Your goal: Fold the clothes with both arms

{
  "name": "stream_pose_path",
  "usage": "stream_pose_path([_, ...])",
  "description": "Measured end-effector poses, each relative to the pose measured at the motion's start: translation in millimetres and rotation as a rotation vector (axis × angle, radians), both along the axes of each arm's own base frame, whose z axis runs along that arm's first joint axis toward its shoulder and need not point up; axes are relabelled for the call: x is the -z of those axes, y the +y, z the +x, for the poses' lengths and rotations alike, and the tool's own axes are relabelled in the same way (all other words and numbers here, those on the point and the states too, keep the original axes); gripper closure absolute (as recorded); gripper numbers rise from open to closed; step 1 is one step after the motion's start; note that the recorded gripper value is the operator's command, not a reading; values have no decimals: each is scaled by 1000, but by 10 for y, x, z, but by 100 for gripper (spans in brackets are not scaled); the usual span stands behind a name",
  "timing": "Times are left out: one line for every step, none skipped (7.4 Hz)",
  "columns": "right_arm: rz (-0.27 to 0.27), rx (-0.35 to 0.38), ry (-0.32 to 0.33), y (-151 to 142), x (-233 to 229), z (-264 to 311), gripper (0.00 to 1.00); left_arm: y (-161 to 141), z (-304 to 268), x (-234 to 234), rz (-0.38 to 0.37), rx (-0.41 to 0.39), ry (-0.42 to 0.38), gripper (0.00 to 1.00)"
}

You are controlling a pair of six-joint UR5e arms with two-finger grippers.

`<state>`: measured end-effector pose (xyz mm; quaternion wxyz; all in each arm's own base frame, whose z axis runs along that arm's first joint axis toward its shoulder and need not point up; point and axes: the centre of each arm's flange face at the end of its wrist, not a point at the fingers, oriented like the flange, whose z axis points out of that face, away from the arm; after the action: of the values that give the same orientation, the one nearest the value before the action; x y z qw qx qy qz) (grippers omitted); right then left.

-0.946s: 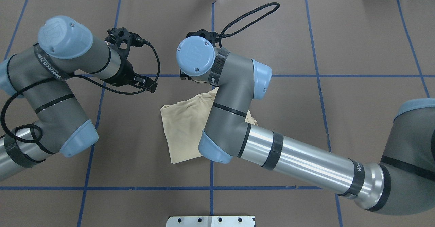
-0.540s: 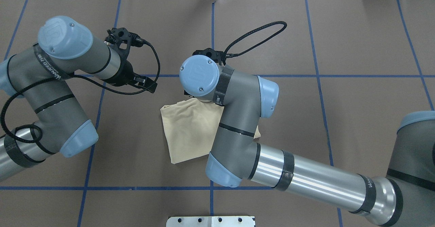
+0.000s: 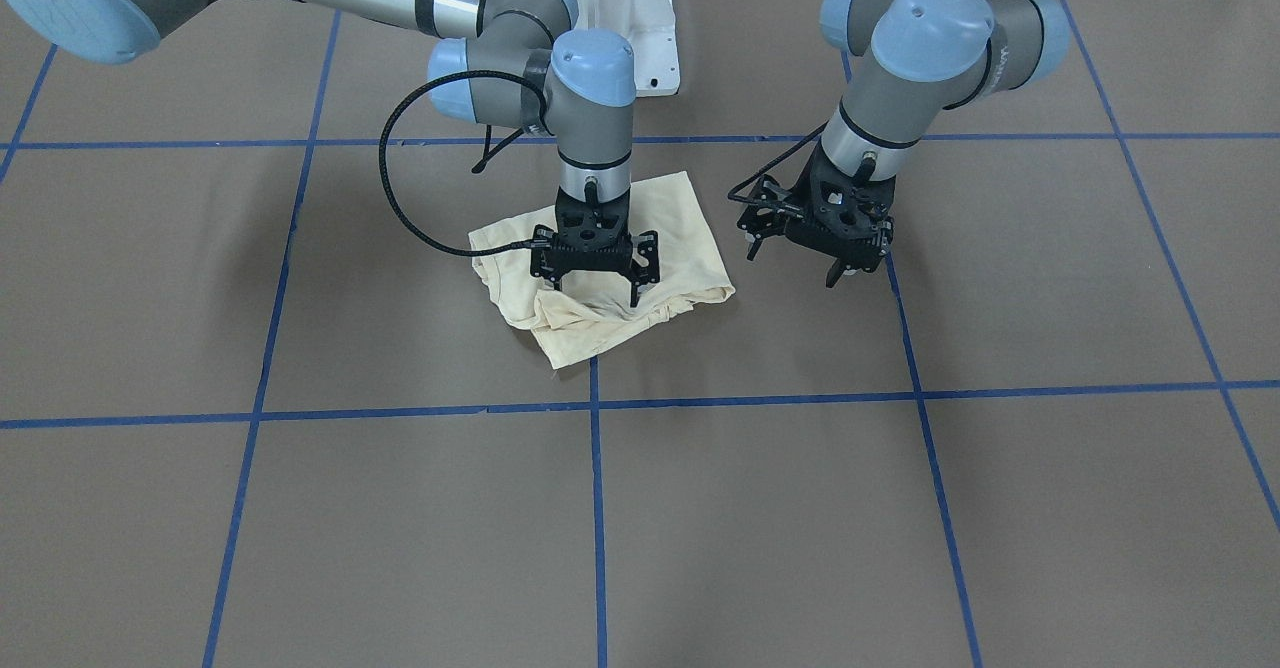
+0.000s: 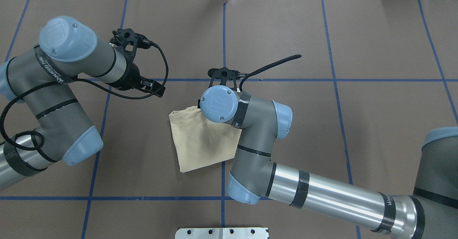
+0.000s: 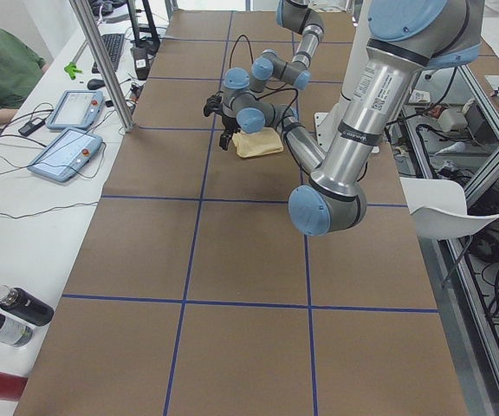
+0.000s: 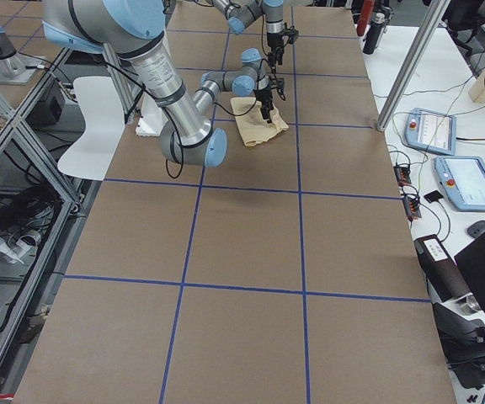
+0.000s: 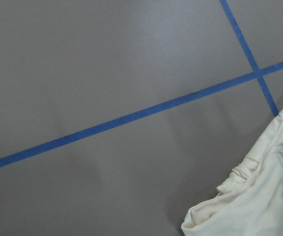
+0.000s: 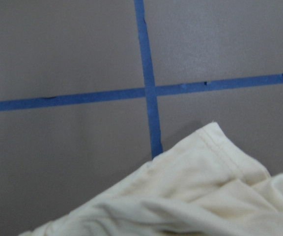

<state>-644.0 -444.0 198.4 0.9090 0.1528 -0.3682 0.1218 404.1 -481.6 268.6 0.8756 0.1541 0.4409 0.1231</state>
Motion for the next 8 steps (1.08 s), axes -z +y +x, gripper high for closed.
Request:
stream_pose_path([19, -24, -4, -225, -47, 29, 0, 4, -7, 7, 1, 0, 1, 0])
stream_pose_path([38, -50, -18, -514, -46, -3, 0, 8, -12, 13, 1, 0, 2, 0])
stream_pose_path([53, -76, -38, -806, 5, -66, 0, 13, -17, 21, 1, 0, 4, 0])
stream_pose_path([63, -91, -54, -974, 50, -95, 0, 19, -17, 25, -1, -4, 6, 0])
stream_pose_path([67, -100, -62, -1060, 81, -89, 0, 27, -18, 29, -5, -11, 11, 0])
stream_pose_path([68, -106, -71, -1114, 119, -54, 0, 33, -19, 34, -8, -16, 14, 0])
stream_pose_path([55, -101, -82, -1168, 170, 34, 0, 36, -26, 43, -9, -18, 17, 0])
stream_pose_path([11, -73, -92, -1237, 220, 213, 0, 36, -38, 42, -9, -17, 17, 0])
